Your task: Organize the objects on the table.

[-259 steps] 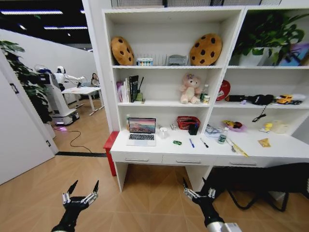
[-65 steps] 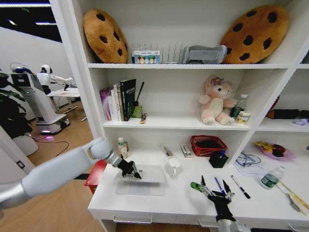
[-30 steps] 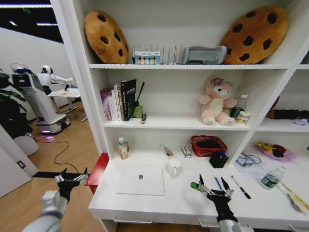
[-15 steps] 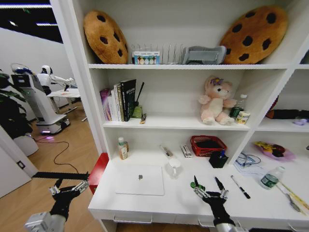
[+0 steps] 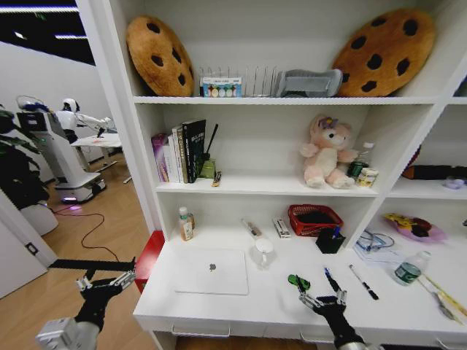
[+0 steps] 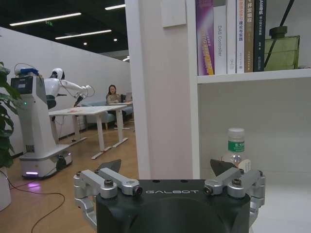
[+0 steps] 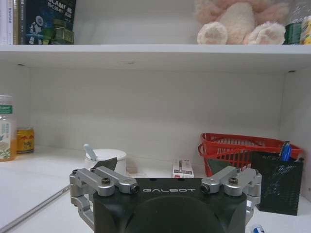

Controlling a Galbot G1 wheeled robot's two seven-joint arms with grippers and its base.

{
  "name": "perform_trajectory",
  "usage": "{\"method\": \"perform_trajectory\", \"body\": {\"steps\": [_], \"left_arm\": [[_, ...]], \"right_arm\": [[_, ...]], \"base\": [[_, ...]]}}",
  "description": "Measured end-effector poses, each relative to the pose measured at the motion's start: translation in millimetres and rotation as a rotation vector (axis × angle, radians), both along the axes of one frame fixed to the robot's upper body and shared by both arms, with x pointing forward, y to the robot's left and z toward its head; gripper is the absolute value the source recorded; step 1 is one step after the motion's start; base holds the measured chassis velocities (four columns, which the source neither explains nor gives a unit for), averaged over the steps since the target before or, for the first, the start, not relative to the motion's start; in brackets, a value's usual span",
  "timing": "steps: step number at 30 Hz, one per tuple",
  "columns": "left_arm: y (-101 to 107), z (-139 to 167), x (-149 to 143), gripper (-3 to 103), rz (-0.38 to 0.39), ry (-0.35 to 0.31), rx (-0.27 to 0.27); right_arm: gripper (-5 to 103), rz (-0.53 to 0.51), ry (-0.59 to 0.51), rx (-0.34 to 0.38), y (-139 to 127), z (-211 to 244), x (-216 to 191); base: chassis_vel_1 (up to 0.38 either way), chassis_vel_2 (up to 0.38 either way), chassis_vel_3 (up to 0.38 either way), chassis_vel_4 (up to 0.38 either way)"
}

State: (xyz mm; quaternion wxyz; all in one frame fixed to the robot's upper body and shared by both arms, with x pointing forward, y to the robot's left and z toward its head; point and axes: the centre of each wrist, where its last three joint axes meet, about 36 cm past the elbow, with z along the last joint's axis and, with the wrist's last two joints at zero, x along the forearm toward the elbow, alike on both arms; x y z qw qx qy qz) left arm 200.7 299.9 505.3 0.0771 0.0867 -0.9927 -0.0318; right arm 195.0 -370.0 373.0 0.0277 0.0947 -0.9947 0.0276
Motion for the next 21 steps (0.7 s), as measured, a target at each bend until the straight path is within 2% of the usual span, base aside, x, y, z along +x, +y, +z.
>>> {"method": "perform_trajectory", "body": {"steps": [2, 3, 6, 7, 10, 16, 21], "left_arm": [[0.0, -0.2, 0.2, 100, -0.001, 0.000, 0.000], [0.0, -0.2, 0.2, 100, -0.001, 0.000, 0.000], [0.1, -0.5, 0.4, 100, -0.001, 0.001, -0.001], [0.1, -0.5, 0.4, 100, -0.001, 0.001, -0.001], [0.1, -0.7, 0.5, 100, -0.002, 0.001, -0.001], [0.1, -0.9, 0.6, 100, -0.002, 0.001, -0.001], [0.1, -1.0, 0.6, 100, -0.002, 0.002, -0.001]], "right_arm": [[100, 0.104, 0.023, -0.021, -35.3, -4.0, 15.1], [100, 0.104, 0.023, -0.021, -35.3, -4.0, 15.1], [100, 0.341, 0.068, -0.077, -82.3, -0.1, 54.8], [100, 0.341, 0.068, -0.077, -82.3, -0.1, 54.8], [100, 0.456, 0.102, -0.087, -110.7, -3.4, 89.0], [100, 0.520, 0.184, -0.082, -139.9, -26.2, 109.5], [100, 0.577, 0.239, -0.059, -143.6, -42.1, 121.9]], "base": [[0.000, 0.000, 0.000, 0.000], [0.000, 0.000, 0.000, 0.000], [0.000, 0.000, 0.000, 0.000], [0.000, 0.000, 0.000, 0.000], [0.000, 0.000, 0.000, 0.000], [0.000, 0.000, 0.000, 0.000], [0.000, 0.000, 0.000, 0.000]]}}
